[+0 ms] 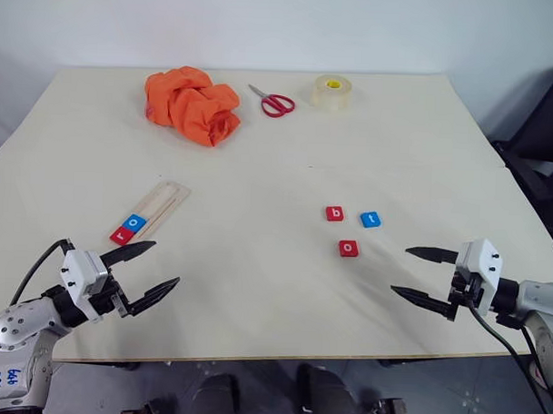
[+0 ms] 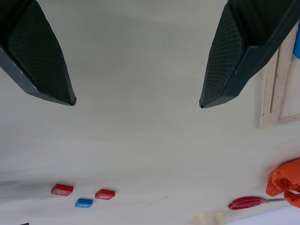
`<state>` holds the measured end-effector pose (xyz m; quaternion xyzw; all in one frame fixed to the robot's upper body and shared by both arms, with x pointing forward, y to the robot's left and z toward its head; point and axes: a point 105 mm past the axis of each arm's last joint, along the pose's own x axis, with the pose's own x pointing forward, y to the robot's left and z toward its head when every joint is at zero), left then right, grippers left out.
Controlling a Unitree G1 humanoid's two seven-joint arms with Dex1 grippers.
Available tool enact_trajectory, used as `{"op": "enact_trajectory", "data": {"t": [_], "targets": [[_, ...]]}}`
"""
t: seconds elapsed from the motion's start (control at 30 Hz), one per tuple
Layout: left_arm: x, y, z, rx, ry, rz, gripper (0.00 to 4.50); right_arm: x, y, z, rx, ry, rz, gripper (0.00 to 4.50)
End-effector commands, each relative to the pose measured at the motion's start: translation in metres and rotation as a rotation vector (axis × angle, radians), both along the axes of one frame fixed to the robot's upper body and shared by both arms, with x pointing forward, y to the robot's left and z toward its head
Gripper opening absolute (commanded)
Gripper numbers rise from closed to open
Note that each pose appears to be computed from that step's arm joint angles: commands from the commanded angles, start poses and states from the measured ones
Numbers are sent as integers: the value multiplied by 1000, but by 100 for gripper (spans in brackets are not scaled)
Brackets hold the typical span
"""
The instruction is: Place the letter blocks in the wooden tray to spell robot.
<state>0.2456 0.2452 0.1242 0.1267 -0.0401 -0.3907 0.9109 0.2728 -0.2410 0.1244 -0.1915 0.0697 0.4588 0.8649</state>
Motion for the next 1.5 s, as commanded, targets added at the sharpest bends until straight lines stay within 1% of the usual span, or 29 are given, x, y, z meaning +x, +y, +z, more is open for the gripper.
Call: {"op": "enact_trajectory", "data": {"t": [0.03, 0.13, 0.2, 0.23, 0.37, 0.43, 0.57, 0.73, 0.87, 1.0, 1.13, 1.2, 1.27, 1.4, 1.5], "targets": [[1, -4, 11, -18, -54, -11, 450, 3, -3, 11, 9, -46, -10, 447], [7, 0, 14, -17, -79, 66, 450, 5, -1, 12, 10, -48, -7, 447], [8, 2, 16, -52, -71, 92, 450, 7, 1, 13, 10, -51, -1, 447], [7, 4, 12, -56, -41, 114, 450, 8, 3, 13, 7, -50, 10, 447], [-9, 22, -3, -14, 56, 216, 450, 16, 7, 18, 3, -61, 42, 447], [-14, 30, -6, -8, 99, 261, 450, 19, 7, 20, 4, -64, 50, 447], [-36, 63, 1, 13, 98, 362, 450, 29, 13, 27, 1, -80, 89, 447], [-44, 79, 6, 32, 81, 420, 450, 35, 18, 30, 0, -82, 127, 447], [-43, 80, 5, 33, 103, 416, 450, 39, 24, 32, 2, -93, 154, 447], [-13, 92, 2, 53, 170, 427, 450, 42, 40, 38, 15, -118, 203, 447], [13, 95, 7, 49, 171, 429, 450, 40, 49, 44, 21, -134, 229, 447], [32, 96, 9, 45, 176, 428, 450, 38, 54, 48, 26, -150, 238, 447], [48, 93, 6, 60, 201, 409, 450, 36, 58, 50, 26, -156, 245, 447], [69, 86, -1, 64, 226, 391, 450, 34, 60, 54, 25, -172, 242, 447], [79, 86, -5, 71, 243, 406, 450, 32, 60, 57, 28, -179, 235, 447]]}}
